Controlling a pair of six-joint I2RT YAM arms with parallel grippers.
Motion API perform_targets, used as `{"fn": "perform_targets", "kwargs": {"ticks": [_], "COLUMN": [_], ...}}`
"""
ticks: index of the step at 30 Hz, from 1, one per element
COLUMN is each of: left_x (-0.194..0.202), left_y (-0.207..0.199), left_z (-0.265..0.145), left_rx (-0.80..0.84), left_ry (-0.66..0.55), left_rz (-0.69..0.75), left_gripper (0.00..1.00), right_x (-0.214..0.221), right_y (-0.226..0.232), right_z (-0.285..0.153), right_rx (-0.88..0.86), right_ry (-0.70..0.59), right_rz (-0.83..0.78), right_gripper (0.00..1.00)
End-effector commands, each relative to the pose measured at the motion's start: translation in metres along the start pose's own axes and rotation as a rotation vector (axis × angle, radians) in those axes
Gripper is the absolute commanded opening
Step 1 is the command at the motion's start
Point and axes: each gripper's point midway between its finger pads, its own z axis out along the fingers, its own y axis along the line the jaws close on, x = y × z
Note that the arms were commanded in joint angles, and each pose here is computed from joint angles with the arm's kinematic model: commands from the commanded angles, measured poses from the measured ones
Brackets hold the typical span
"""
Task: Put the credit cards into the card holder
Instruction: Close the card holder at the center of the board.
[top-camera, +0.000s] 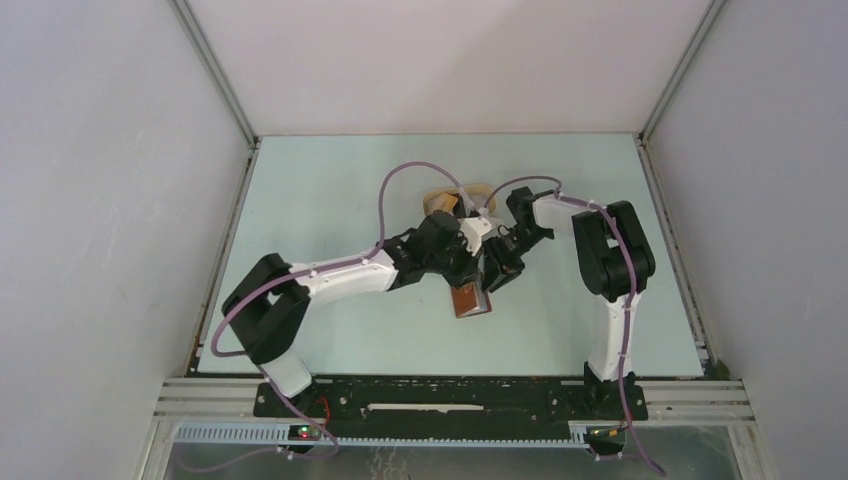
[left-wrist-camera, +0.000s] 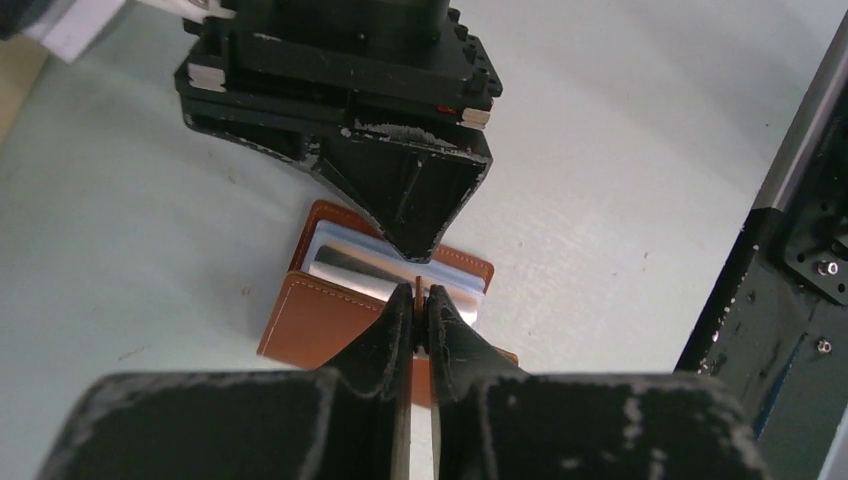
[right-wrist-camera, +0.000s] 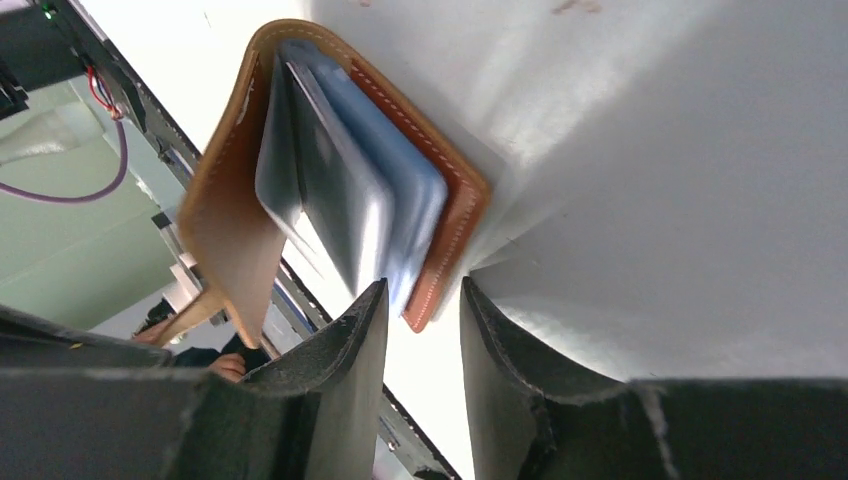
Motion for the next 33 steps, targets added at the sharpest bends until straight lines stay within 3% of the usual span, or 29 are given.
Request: {"fn": "perform_targets", "kwargs": {"ticks": [1, 11, 13, 17, 21, 28, 33], "left_x": [-0.016, 0.0, 0.002, -0.009, -0.036, -0.097, -0.12], "left_y": [-0.009, -0.01, -0.009, -0.005, -0.006, -0.015, -0.012], "left_z": [0.018, 0.056, 0.062, 0.059, 0.042, -0.002, -0.044], "left_rx": [0.058, 0.117, 0.108, 0.065, 0.037, 0.027, -0.021], "left_ry": [0.013, 0.069, 0.084, 0.06, -0.013, -0.234, -0.344], "left_rz": [0.012, -0.048, -0.08, -0.128, -0.127, -0.107, -0.087], "left_gripper": [0.05, 0.09, 0.16, 0.39, 0.49, 0.51, 0.52], "right_x": [-0.017, -0.028, -0.029, -0.032, -0.034, -0.035, -0.034], "right_y": [-0.01, -0.027, -0.026, -0.02, -0.007, 0.017, 0.032], "right_z": [-0.027, -0.075, -0.077, -0.081, -0.089, -0.102, -0.107], "right_rx": [0.019, -0.075, -0.085, -0.108, -0.165, -0.255, -0.314], "right_ry": [-0.084, -0.249, -0.257, -0.276, -0.306, -0.359, -0.377], "right_rz": [0.027, 0.097, 0.095, 0.075, 0.034, -0.049, -0.093], "right_gripper": [0.41, 0.4, 0.4, 0.4, 0.41, 0.4, 0.4]}}
